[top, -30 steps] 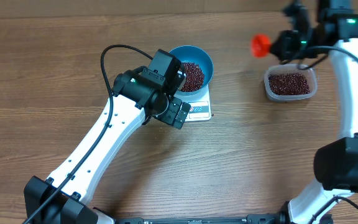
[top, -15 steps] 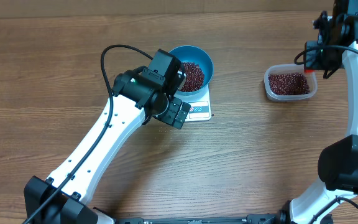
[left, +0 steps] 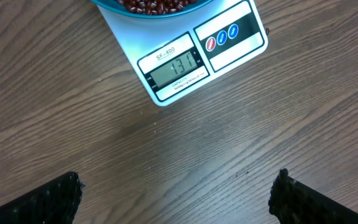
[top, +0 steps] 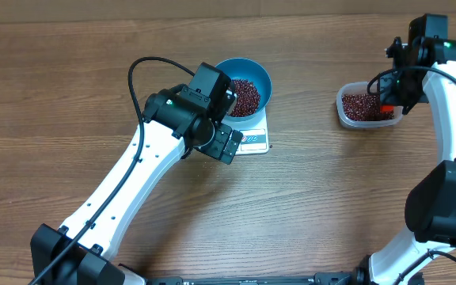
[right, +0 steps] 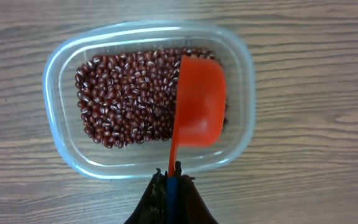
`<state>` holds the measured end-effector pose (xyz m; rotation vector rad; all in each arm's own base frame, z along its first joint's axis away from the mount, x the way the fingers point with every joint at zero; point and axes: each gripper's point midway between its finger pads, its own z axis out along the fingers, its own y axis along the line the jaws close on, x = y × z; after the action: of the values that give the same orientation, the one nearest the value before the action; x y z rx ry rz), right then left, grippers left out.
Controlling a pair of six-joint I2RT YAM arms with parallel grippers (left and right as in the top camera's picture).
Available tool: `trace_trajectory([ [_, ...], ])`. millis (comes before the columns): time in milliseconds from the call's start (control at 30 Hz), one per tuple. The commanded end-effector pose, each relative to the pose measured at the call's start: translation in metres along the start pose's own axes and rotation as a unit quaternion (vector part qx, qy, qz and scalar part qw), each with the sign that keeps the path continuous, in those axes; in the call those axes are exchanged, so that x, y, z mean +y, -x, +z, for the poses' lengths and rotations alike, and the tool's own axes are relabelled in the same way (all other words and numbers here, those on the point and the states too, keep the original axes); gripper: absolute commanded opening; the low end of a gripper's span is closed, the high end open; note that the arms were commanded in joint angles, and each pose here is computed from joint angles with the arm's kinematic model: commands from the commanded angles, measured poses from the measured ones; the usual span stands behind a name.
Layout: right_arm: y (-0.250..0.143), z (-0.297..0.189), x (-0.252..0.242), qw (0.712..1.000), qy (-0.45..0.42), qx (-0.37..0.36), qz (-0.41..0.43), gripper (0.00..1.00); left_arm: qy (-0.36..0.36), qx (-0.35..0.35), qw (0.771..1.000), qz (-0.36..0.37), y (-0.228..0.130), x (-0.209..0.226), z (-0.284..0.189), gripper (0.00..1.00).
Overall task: Scoop item into bowl and weigh 150g on scale
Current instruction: 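Move the red cup with the right gripper back into the bean tub, then drag the red cup through the beans with the right gripper to scoop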
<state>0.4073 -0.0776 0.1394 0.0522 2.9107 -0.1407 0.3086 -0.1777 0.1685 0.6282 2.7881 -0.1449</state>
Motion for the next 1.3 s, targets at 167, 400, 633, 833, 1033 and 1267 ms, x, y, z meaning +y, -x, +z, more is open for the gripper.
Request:
trace_trajectory([
  [167, -0.004, 0.008, 0.017, 1.0, 0.01, -0.01, -0.022, 0.04, 0.001, -0.009, 1.0, 0.009, 0.002, 0.0, -0.006, 1.0],
  [400, -0.003, 0.014, 0.033, 0.999, 0.02, -0.007, -0.039, 0.04, 0.001, -0.009, 1.0, 0.009, 0.002, 0.0, -0.006, 1.0],
  [633, -0.002, 0.013, 0.046, 0.998, 0.056, -0.011, -0.039, 0.04, 0.001, -0.009, 1.0, 0.009, 0.002, 0.0, -0.006, 1.0],
  [833, -0.002, 0.015, 0.044, 0.998, 0.049, -0.009, -0.039, 0.04, 0.001, -0.009, 1.0, 0.009, 0.002, 0.0, -0.006, 1.0],
  [1033, -0.014, 0.027, 0.046, 0.997, 0.051, 0.007, -0.05, 0.04, 0.001, -0.009, 1.0, 0.009, 0.002, 0.0, -0.006, 0.99],
  [1267, -0.015, 0.026, 0.072, 0.988, 0.126, -0.001, -0.088, 0.04, 0.001, -0.009, 1.0, 0.009, 0.002, 0.0, -0.006, 1.0],
])
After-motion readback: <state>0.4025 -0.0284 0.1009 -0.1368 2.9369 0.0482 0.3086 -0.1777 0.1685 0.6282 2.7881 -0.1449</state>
